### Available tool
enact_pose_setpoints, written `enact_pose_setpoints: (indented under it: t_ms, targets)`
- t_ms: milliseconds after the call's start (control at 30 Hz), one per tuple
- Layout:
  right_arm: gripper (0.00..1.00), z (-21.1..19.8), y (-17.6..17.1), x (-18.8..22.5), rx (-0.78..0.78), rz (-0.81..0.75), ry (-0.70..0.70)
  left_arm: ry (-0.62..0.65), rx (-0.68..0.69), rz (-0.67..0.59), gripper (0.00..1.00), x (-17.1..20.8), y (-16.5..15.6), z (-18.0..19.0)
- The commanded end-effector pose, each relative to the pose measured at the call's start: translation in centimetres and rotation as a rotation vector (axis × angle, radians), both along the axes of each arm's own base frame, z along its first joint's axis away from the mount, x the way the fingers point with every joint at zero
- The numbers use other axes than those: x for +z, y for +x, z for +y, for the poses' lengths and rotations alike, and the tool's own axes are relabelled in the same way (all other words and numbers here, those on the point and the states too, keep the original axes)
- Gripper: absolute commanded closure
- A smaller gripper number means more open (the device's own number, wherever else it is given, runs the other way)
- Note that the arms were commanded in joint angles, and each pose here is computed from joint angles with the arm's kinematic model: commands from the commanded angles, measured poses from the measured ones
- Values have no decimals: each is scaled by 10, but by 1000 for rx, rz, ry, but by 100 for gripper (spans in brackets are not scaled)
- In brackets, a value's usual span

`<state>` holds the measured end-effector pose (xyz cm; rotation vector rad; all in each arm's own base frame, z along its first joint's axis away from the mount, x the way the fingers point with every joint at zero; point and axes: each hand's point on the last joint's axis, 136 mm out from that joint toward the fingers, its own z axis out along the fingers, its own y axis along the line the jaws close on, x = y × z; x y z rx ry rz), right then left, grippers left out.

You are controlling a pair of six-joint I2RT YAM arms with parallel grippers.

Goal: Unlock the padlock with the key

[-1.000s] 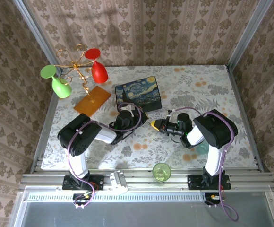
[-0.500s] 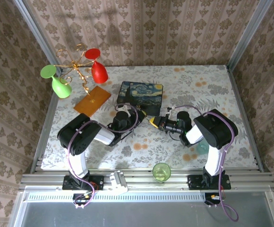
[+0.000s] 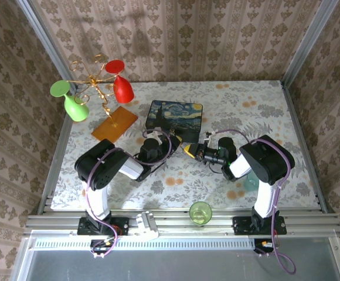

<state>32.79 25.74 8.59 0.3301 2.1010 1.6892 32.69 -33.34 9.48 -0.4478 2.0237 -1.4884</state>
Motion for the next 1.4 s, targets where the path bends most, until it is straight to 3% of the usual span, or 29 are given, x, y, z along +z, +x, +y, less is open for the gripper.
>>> enact_pose_setpoints:
  t_ms: [0, 1367]
  targets:
    - [100, 2, 11, 12, -26, -54, 19, -90, -8, -54, 100, 22, -1, -4]
    - [100, 0, 20, 21, -1, -78, 37, -130, -53, -68, 100, 37, -9, -16]
